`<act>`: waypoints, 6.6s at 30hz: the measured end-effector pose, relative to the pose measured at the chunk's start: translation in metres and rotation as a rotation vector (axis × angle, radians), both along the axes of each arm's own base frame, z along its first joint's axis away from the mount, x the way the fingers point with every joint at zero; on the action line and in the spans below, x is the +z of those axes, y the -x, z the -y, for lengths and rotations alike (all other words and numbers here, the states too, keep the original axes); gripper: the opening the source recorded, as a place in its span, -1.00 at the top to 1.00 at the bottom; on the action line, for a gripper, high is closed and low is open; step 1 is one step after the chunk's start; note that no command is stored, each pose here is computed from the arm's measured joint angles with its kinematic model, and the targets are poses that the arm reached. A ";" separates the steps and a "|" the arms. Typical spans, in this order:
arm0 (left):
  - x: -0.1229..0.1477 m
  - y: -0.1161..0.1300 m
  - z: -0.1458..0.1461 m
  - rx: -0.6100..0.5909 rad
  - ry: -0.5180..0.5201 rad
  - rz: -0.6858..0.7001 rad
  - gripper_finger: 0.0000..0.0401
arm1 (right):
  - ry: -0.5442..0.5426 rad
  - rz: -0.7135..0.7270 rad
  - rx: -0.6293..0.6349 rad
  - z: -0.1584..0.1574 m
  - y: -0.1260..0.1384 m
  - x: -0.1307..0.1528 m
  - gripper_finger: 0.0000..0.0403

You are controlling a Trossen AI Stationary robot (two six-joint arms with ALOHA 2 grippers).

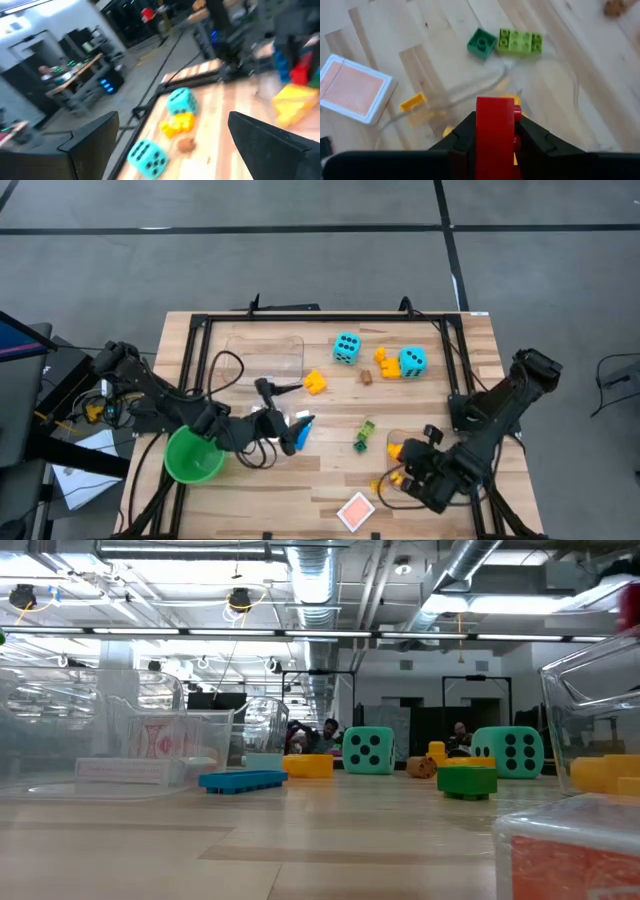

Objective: Pick & Place Toys
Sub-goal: Put the red game piece into the bottom right transparent bin, then put the light blue dice into the top transparent bin

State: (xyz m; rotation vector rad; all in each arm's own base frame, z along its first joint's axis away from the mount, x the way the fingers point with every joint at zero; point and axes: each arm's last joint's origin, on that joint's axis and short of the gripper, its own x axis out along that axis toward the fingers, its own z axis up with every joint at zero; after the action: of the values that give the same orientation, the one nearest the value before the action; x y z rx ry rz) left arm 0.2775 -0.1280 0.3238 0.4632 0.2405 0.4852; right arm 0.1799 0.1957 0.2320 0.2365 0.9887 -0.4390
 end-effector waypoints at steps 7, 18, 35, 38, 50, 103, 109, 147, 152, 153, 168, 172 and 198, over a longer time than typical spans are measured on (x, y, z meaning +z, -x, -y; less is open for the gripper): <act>0.008 -0.005 -0.014 -0.180 0.069 0.015 -0.84 | -0.027 0.006 -0.109 -0.012 0.026 -0.004 0.56; 0.009 -0.013 -0.027 -0.269 0.095 0.020 -0.84 | -0.076 -0.054 -0.283 -0.030 0.063 -0.017 0.55; 0.011 -0.017 -0.035 -0.346 0.114 0.029 -0.84 | -0.072 -0.082 -0.276 -0.044 0.081 -0.028 0.39; 0.011 -0.018 -0.034 -0.362 0.117 0.027 -0.84 | -0.069 -0.082 -0.284 -0.043 0.079 -0.027 0.33; 0.010 -0.018 -0.034 -0.370 0.121 0.026 -0.84 | 0.006 -0.090 -0.318 -0.035 0.082 -0.025 0.14; -0.012 0.039 0.063 -0.584 0.632 -0.054 -0.84 | 0.650 0.067 0.149 0.060 -0.042 0.054 0.09; -0.024 0.042 0.063 -0.515 0.740 -0.046 -0.84 | 0.665 -0.019 0.086 0.097 -0.067 0.046 0.09; -0.023 0.043 0.067 -0.456 0.744 0.068 -0.84 | 0.243 0.179 -0.463 0.338 -0.073 0.192 -0.64; -0.013 0.048 0.062 -0.475 0.721 0.087 -0.84 | 0.163 0.109 -0.610 0.348 -0.060 0.209 -0.73; -0.010 0.050 0.060 -0.478 0.726 0.097 -0.84 | 0.146 0.089 -0.638 0.350 -0.058 0.210 -0.74; 0.010 0.063 0.046 -0.510 0.613 0.110 -0.84 | -0.029 -0.112 -0.824 0.358 -0.073 0.175 -0.75; 0.013 0.068 0.041 -0.511 0.580 0.091 -0.84 | -0.058 -0.174 -0.844 0.358 -0.077 0.156 -0.75; 0.016 0.047 0.005 -0.399 0.527 0.114 -0.84 | -0.268 -0.126 -0.997 0.316 0.034 0.025 -0.67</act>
State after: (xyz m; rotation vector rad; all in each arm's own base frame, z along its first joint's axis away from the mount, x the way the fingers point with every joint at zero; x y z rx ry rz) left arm 0.2303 -0.1331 0.3395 -0.0366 0.1511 0.0459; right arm 0.1463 -0.1205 0.2573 0.9695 1.0021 -1.2372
